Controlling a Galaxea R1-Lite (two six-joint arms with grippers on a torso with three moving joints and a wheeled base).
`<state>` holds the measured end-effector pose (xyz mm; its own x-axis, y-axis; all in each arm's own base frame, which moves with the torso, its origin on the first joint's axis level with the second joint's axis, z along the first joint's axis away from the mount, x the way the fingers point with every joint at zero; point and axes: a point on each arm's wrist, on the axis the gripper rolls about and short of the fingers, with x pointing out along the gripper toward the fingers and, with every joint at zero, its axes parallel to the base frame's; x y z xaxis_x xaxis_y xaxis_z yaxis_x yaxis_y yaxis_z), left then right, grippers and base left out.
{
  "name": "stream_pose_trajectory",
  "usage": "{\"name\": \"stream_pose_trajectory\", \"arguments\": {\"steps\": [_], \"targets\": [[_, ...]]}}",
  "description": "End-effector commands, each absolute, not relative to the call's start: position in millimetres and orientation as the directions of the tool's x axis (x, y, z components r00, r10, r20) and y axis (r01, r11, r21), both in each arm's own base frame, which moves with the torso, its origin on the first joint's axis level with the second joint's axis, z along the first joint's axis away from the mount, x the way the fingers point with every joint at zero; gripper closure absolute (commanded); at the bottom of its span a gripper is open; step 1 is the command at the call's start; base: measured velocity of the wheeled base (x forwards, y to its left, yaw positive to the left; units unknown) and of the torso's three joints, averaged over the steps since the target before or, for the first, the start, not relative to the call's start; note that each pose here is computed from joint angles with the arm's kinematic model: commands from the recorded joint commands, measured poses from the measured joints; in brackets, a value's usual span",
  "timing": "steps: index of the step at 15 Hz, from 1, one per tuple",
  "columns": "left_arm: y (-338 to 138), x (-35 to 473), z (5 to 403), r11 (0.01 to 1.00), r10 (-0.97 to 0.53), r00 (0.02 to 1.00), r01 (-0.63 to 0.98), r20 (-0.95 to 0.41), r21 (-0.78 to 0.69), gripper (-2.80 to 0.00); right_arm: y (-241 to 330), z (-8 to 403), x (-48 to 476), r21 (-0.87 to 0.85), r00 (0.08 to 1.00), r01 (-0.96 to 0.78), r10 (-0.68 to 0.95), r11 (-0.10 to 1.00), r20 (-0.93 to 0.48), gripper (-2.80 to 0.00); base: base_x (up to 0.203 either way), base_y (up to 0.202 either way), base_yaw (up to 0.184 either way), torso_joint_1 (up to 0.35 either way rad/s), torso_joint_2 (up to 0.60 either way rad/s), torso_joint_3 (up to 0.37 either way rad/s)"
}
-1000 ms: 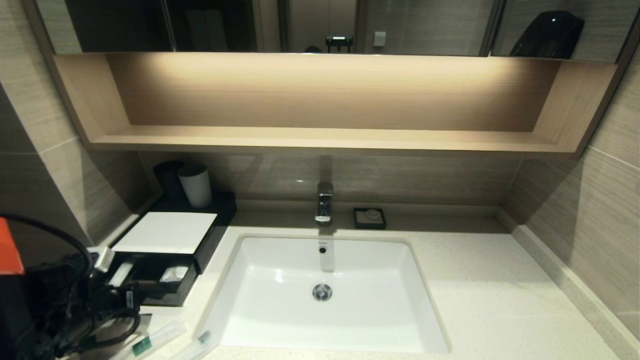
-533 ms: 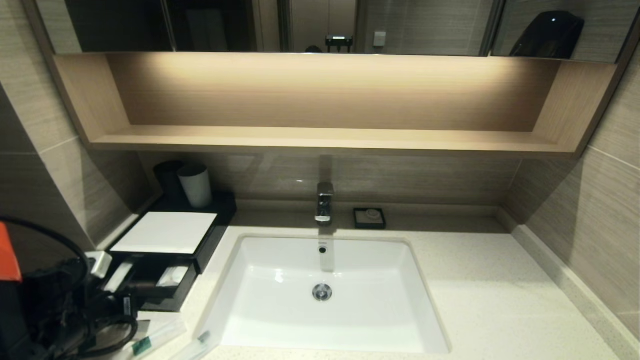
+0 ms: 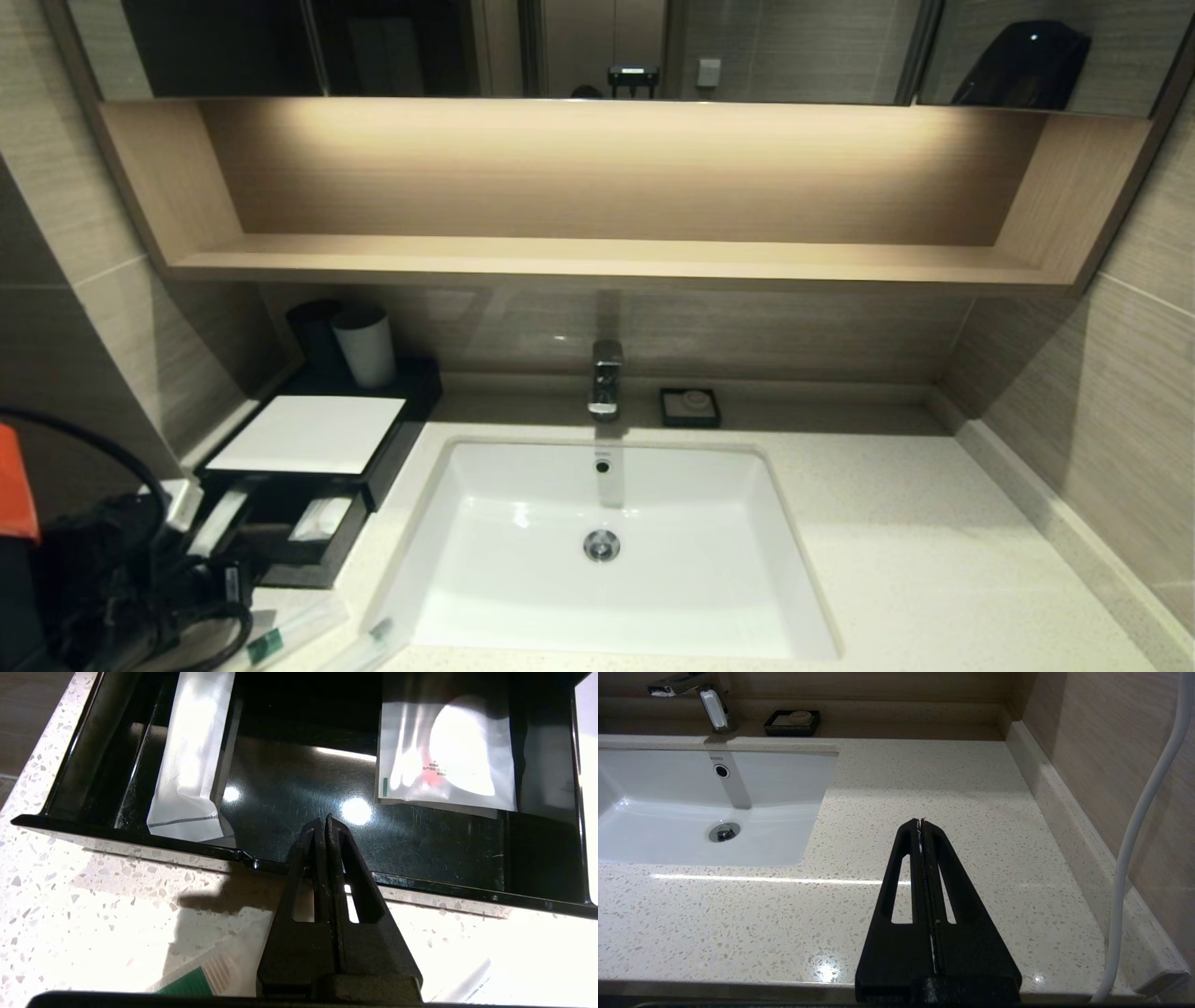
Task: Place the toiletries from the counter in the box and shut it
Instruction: Open the drawer
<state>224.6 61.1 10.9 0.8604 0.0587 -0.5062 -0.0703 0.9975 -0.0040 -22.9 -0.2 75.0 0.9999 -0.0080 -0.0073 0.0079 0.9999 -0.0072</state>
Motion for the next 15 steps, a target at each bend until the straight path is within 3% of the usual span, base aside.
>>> {"name": "stream_pose_trajectory", "arguments": {"steps": [1, 15], "targets": [[60, 220, 10, 0.998, 0.056, 0.854, -0.07, -0.518, -0.007, 0.0, 0, 75, -23, -0.008, 1.0, 0.008, -0.008, 1.0, -0.008, 0.0, 0.0, 0.0, 0.0, 0.0, 0.0, 0.0], [58, 208, 16, 0.997, 0.062, 0.85, -0.08, -0.523, -0.011, 0.0, 0, 75, -23, -0.008, 1.0, 0.008, -0.008, 1.0, -0.008, 0.0, 0.0, 0.0, 0.0, 0.0, 0.0, 0.0]]}}
